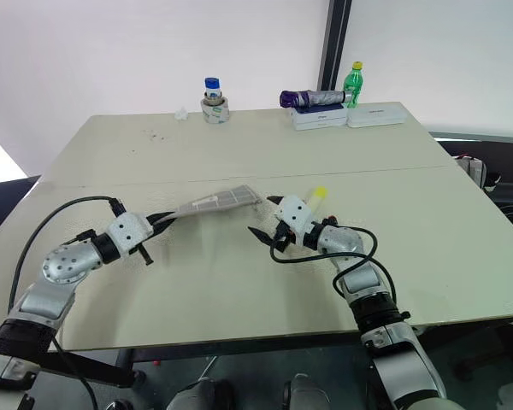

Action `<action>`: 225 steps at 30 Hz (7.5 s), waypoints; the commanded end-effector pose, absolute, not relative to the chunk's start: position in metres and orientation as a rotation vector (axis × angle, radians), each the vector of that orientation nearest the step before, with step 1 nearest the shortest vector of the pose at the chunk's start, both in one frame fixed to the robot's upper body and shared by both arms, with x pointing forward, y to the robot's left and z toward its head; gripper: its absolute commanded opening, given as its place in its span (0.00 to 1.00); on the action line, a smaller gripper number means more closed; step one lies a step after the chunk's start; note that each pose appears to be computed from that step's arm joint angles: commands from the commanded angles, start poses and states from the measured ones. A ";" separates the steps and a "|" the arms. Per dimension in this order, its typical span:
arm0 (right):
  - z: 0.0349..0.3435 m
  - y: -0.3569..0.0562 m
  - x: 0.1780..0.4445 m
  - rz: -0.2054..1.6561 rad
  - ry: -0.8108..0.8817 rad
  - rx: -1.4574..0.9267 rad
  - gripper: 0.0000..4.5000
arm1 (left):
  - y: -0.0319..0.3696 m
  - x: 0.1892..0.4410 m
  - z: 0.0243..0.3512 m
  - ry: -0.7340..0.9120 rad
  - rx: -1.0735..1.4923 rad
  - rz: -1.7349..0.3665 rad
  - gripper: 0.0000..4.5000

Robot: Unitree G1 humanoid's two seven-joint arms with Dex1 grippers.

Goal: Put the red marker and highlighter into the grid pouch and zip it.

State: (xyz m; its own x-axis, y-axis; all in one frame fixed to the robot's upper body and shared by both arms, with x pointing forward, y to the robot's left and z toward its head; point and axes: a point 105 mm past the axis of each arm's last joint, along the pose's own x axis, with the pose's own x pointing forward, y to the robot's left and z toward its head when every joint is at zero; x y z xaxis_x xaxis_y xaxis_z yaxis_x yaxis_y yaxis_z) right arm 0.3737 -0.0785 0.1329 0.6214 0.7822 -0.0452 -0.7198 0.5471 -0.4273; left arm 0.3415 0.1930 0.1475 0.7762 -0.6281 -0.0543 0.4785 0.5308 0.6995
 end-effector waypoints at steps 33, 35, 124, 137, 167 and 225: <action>0.138 -0.046 0.381 0.848 -0.038 -0.267 0.01 | 0.173 0.335 0.152 -0.257 0.814 -0.703 0.00; 0.135 -0.038 0.378 0.867 -0.020 -0.310 0.01 | 0.165 0.332 0.144 -0.249 0.818 -0.725 0.00; 0.189 -0.138 0.388 0.466 -0.078 0.006 0.74 | 0.179 0.336 0.152 -0.309 0.794 -0.538 0.00; 0.151 -0.157 0.368 0.281 -0.010 -0.121 0.74 | 0.185 0.330 0.142 -0.281 0.819 -0.519 0.00; 0.152 -0.153 0.398 0.118 0.120 -0.009 0.99 | 0.175 0.333 0.141 -0.295 0.785 -0.535 0.00; 0.150 -0.088 0.362 0.871 0.105 -0.574 0.20 | 0.154 0.330 0.143 -0.346 0.865 -0.653 0.00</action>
State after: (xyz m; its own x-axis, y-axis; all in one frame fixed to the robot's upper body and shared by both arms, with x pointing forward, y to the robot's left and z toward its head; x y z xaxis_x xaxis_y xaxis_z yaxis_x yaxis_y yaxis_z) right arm 0.3596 -0.0968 0.1351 0.6517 0.6720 -0.3517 -0.7552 0.5321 -0.3828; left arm 0.3366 0.1645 0.1322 0.7936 -0.6085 0.0010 0.4044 0.5286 0.7464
